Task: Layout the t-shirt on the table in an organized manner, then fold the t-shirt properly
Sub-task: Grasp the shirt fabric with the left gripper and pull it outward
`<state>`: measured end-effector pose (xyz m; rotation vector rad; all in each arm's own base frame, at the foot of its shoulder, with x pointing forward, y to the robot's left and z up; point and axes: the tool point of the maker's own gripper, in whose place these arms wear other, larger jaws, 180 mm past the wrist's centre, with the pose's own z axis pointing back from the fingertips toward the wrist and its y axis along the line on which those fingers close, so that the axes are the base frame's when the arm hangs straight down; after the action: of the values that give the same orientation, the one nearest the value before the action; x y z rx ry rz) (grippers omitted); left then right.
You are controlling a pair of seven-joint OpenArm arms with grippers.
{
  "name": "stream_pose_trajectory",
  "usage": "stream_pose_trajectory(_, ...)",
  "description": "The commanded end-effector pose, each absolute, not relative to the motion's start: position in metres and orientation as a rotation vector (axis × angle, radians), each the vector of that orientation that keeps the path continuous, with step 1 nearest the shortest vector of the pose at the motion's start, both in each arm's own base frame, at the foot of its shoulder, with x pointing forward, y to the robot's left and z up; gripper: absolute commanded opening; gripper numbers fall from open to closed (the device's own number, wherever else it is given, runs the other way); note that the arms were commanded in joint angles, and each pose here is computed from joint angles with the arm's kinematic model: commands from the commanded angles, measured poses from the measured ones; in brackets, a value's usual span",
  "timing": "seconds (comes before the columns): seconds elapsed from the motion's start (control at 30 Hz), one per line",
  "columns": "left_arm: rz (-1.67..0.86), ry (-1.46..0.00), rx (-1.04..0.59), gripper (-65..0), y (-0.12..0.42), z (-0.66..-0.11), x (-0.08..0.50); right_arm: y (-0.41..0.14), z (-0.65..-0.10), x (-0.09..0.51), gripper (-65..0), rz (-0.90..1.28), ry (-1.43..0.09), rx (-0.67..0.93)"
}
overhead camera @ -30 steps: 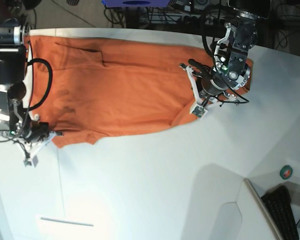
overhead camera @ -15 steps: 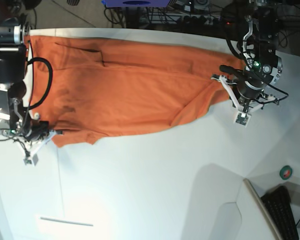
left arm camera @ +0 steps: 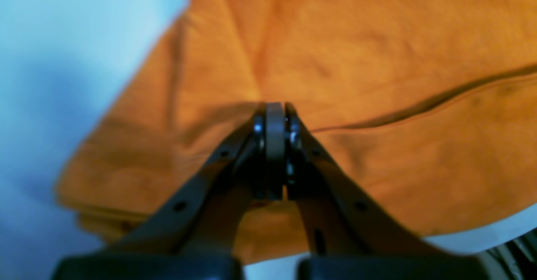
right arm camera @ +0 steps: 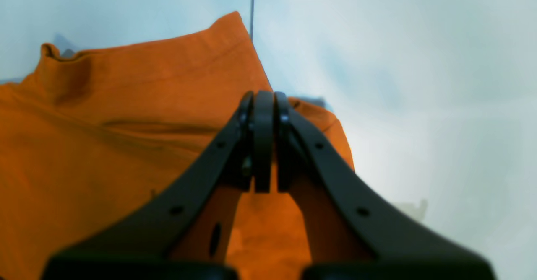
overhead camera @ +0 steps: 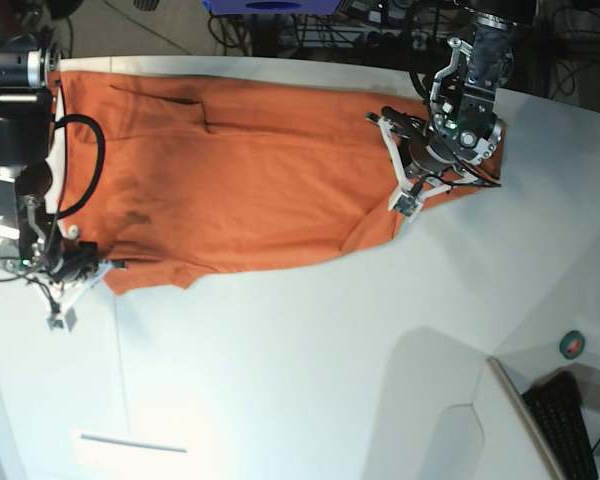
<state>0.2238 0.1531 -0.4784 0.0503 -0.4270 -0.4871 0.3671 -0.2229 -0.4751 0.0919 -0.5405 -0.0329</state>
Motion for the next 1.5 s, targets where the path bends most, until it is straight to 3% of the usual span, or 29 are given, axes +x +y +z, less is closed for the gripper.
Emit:
stream_pose_trajectory(0.0,-0.481,-0.476,0.053,-65.0,0.151,-0.468,0.236,-0.23,-0.459,0.382,-65.0,-0.035,-0.595,0.084)
stream_pose_trajectory(0.27,-0.471,-0.47,0.05,-65.0,0.154,-0.47,0.233,-0.23,-0.459,0.382,-65.0,-0.035,-0.595,0.084)
stream_pose_trajectory(0.4,-0.484,-0.589,0.057,-65.0,0.146,-0.43,0.243,-0.23,-0.459,0.382,-65.0,-0.035,-0.595,0.084)
stream_pose_trajectory(0.53,-0.387,-0.659,0.143,-65.0,0.187,-0.4,0.251,-0.231,-0.459,0.382,-65.0,-0.035,-0.595,0.083)
stream_pose_trajectory(0.63,-0.402,-0.593,0.161,-65.0,0.209,-0.415,0.245,-0.232,-0.459,0.382,-65.0,-0.034,-0.594,0.08)
stream_pose_trajectory(0.87,-0.464,-0.497,0.045,-65.0,0.185,-0.452,0.235,-0.229,-0.46,0.382,-65.0,-0.031,-0.593,0.083)
stream_pose_trajectory(1.23,-0.471,-0.419,0.018,-65.0,0.163,-0.482,0.221,-0.229,-0.459,0.382,-65.0,-0.034,-0.594,0.085)
stream_pose_trajectory(1.47,-0.429,-0.547,0.075,-65.0,0.182,-0.439,0.242,-0.229,-0.46,0.382,-65.0,-0.034,-0.593,0.085)
